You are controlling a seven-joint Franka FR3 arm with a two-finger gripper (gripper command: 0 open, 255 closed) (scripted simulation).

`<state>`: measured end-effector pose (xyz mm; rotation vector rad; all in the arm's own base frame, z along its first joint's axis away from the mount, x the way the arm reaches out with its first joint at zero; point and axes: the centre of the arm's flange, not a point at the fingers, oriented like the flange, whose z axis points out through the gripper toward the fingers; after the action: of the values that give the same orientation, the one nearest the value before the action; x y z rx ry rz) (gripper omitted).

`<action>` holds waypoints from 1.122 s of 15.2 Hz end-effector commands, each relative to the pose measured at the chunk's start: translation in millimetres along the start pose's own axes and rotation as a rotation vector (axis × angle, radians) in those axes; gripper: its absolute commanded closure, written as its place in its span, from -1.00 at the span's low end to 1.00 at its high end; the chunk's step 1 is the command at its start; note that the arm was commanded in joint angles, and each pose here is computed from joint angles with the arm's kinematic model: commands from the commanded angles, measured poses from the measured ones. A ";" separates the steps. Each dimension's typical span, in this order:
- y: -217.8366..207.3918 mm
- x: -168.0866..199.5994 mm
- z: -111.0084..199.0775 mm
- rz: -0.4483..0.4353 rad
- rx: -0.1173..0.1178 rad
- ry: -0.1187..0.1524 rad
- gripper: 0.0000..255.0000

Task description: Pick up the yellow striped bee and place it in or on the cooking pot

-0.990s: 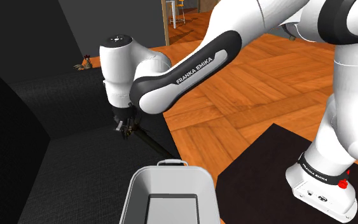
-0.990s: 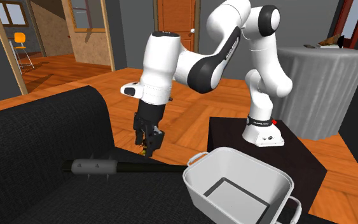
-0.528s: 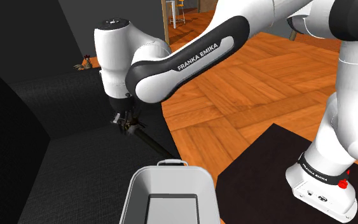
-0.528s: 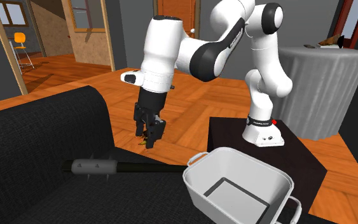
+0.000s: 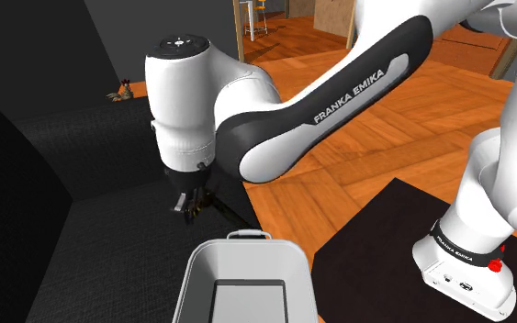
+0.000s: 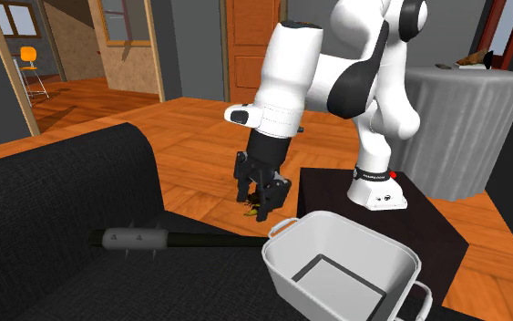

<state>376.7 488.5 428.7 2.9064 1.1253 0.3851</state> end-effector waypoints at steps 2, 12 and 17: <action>-31.2 -20.9 -8.7 0.001 -0.001 0.000 1.00; -135.9 -96.6 -35.6 0.001 -0.001 0.000 1.00; -148.9 -109.4 -18.0 0.001 -0.001 0.000 1.00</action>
<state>197.0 524.3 412.9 2.9060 1.1245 0.3848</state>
